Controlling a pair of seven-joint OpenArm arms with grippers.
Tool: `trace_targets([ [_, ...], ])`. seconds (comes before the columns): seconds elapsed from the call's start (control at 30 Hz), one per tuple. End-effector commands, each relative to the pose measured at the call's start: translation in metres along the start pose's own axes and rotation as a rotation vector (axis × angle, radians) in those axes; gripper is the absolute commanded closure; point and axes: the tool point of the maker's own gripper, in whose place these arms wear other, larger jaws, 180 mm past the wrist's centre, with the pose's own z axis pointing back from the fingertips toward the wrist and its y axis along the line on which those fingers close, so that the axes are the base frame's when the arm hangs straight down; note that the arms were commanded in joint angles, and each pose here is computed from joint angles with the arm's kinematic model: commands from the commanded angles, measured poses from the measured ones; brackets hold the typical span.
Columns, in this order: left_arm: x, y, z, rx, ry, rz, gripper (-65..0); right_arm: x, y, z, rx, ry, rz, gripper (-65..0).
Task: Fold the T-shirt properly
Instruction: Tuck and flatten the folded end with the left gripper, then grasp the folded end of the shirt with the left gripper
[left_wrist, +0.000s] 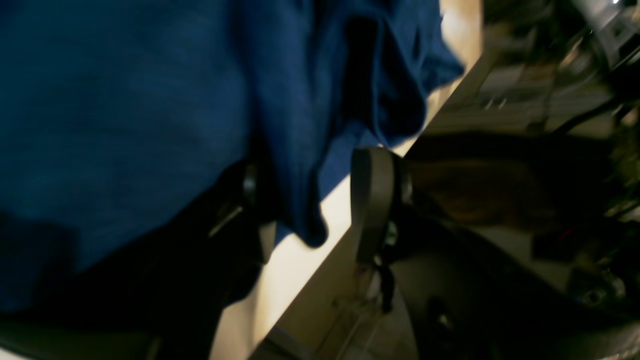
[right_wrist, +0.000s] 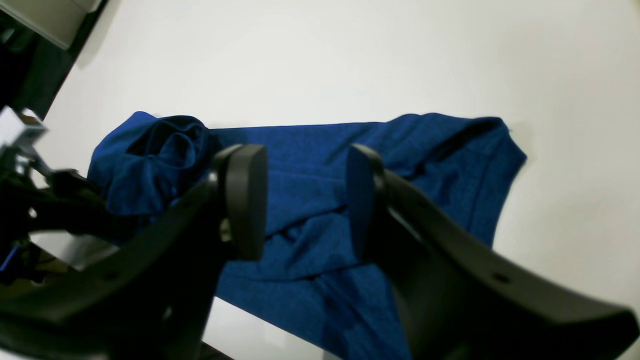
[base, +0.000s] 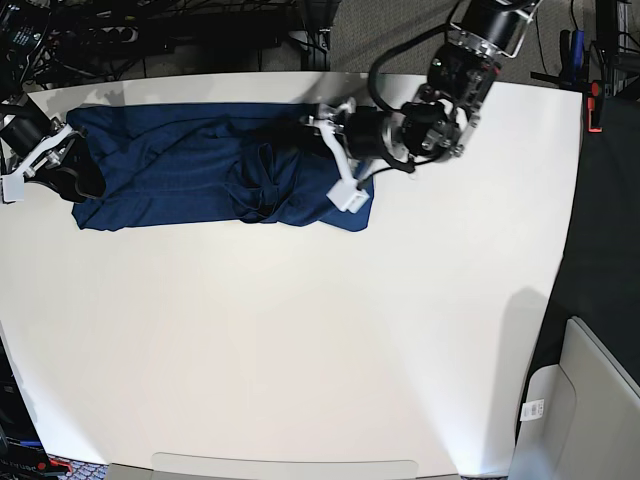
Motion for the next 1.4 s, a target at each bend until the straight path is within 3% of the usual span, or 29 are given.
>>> trace_targets([
  [0.0, 0.011, -0.013, -0.002, -0.035, -0.027, -0.027, -23.1, 0.017, 0.002, 0.004, 0.011, -0.045, 0.033, -25.8],
  [0.2, 0.025, -0.037, -0.007, -0.077, -0.032, -0.099, -23.1, 0.016, 0.001, 0.004, 0.007, -0.041, 0.033, -25.8],
  [0.37, 0.041, -0.084, -0.006, -0.164, -0.073, -0.205, -23.1, 0.017, 0.001, 0.004, 0.007, -0.042, 0.035, -25.8],
  [0.6, 0.031, -0.129, -0.027, -0.265, -0.028, -0.268, -23.1, 0.013, -0.007, 0.002, 0.001, -0.043, -0.003, -25.8],
  [0.73, 0.034, -0.129, -0.026, -0.262, -0.036, -0.272, -23.1, 0.013, -0.009, 0.002, -0.001, -0.045, -0.006, -25.8],
  [0.9, 0.058, -0.07, 0.008, -0.116, -0.118, -0.218, -23.1, 0.015, -0.016, 0.01, -0.022, -0.014, 0.025, -25.8],
  [1.1, 0.06, 0.013, 0.068, 0.08, -0.239, -0.054, -23.5, 0.026, -0.039, 0.039, -0.115, -0.028, 0.051, -25.8],
  [1.37, 0.054, 0.075, 0.138, 0.261, -0.369, 0.073, -27.0, 0.034, -0.062, 0.075, -0.213, 0.005, 0.097, -25.8],
])
